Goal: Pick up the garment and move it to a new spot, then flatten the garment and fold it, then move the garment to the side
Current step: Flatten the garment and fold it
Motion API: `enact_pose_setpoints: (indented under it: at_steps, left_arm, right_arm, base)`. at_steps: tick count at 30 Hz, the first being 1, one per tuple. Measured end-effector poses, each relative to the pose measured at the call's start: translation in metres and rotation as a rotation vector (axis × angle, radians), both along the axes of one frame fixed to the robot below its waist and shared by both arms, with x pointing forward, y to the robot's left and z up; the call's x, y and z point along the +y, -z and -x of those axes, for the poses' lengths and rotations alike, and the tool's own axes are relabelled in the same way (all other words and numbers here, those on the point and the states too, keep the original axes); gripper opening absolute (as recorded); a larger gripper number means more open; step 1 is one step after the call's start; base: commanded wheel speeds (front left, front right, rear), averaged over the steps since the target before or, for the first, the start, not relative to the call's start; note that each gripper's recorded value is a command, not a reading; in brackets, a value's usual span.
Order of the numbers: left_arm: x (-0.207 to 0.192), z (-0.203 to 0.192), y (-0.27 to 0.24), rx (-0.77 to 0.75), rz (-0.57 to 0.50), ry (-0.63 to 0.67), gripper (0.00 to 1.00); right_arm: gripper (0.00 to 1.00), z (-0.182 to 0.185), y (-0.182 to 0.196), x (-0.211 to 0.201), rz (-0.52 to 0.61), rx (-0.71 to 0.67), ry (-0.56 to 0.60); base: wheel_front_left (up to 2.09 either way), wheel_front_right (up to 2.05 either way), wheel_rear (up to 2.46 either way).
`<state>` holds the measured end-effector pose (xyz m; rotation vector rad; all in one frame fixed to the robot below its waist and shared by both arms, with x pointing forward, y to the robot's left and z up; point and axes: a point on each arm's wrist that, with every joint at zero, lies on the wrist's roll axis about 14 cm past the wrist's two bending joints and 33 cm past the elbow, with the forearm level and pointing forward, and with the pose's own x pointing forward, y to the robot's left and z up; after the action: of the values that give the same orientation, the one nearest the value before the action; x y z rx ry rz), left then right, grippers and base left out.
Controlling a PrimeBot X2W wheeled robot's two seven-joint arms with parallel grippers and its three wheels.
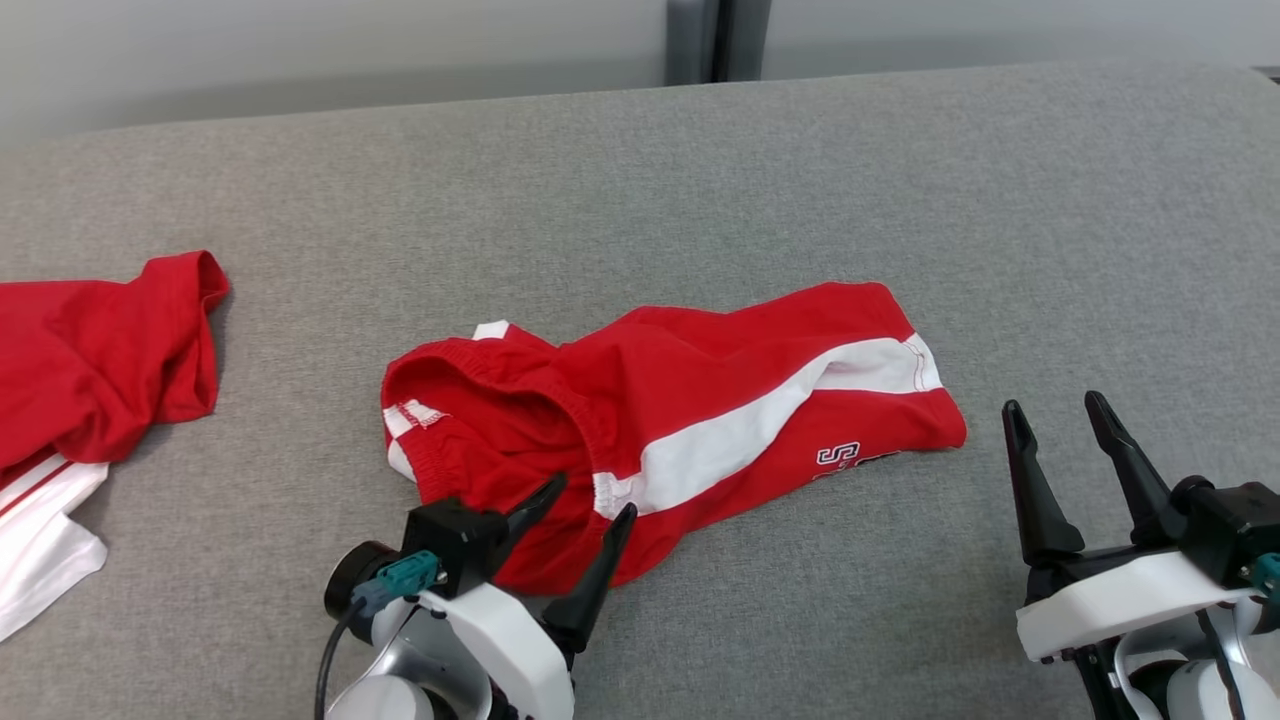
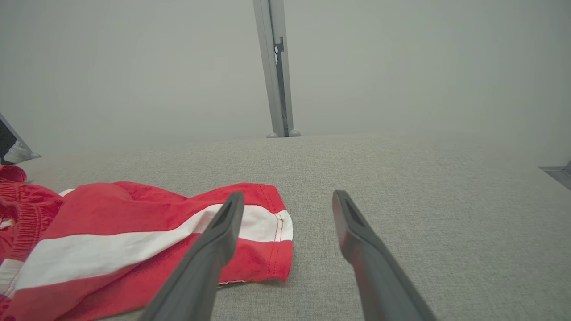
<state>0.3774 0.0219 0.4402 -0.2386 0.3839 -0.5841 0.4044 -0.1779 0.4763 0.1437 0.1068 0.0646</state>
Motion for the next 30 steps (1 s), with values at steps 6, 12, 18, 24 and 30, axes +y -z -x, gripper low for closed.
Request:
enact_pose_setpoints:
  at_steps: [6, 12, 18, 24, 30]
  left_arm:
    - [-0.013, 0.000, 0.016, 0.069, -0.014, 0.057, 0.23]
    - [-0.010, -0.004, 0.027, 0.105, -0.039, 0.073, 0.00]
    - [-0.006, -0.006, 0.026, 0.099, -0.034, 0.059, 0.00]
    - [0.007, -0.016, 0.021, 0.068, -0.030, 0.011, 0.00]
    - [0.019, -0.016, 0.029, 0.080, -0.030, -0.030, 0.00]
  right_arm:
    - [1.00, 0.002, 0.007, -0.005, -0.003, 0.016, 0.018]
    - [1.00, 0.002, 0.013, -0.011, -0.005, 0.030, 0.035]
    - [1.00, -0.004, 0.015, -0.016, -0.002, 0.030, 0.049]
    - [1.00, -0.022, 0.024, -0.004, 0.001, 0.051, 0.012]
    - [1.00, -0.040, 0.047, 0.017, -0.010, 0.110, -0.047]
  base:
    - [0.00, 0.00, 0.00]
    - [0.00, 0.00, 0.00]
    - [0.00, 0.00, 0.00]
    - [0.00, 0.00, 0.00]
    - [0.00, 0.00, 0.00]
